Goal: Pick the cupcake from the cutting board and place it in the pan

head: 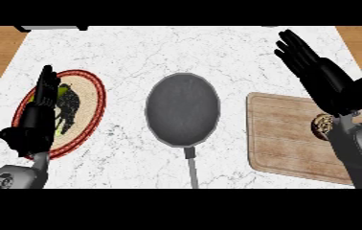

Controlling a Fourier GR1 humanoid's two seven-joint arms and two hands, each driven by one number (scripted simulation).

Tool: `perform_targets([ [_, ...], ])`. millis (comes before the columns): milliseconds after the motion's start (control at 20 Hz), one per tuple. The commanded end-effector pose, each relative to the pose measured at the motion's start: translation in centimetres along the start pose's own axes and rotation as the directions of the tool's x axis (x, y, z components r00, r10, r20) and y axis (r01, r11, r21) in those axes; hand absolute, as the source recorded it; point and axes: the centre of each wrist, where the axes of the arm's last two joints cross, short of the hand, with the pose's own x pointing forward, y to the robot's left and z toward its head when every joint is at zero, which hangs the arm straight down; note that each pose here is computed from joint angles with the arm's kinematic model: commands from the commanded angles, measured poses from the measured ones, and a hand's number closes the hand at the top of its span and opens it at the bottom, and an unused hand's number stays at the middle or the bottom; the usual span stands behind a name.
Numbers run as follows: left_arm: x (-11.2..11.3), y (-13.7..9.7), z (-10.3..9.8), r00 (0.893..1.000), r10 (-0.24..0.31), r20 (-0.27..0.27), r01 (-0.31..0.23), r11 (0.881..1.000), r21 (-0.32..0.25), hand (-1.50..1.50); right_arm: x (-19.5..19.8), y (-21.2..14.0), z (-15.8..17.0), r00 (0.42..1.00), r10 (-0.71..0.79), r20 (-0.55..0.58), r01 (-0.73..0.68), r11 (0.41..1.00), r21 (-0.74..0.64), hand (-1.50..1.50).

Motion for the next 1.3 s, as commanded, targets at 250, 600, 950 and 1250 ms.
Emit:
perform_targets([
  [250, 1.4, -0.9, -0.9, 0.971, 0.172, -0.164, -0.184, 0.981, -0.061, 0.00, 2.8, -13.0, 6.0, 0.937, -0.050, 0.346, 0.121, 0.975, -0.188, 1.50],
  [600, 1.2, -0.3, 0.0, 0.947, 0.210, -0.241, -0.237, 0.968, -0.085, 0.00, -1.5, -17.9, 18.9, 0.901, 0.433, -0.018, -0.407, 0.833, -0.375, -1.50],
  [950, 2.3, -0.8, -1.4, 0.946, 0.198, -0.255, -0.236, 0.964, -0.127, 0.00, -0.4, -20.5, 22.7, 0.756, 0.651, -0.067, -0.641, 0.716, -0.274, -1.50],
  [1250, 3.0, -2.6, -0.4, 0.947, 0.200, -0.251, -0.243, 0.958, -0.153, 0.00, 3.0, -20.1, 17.6, 0.665, 0.734, -0.135, -0.747, 0.652, -0.131, -1.50],
])
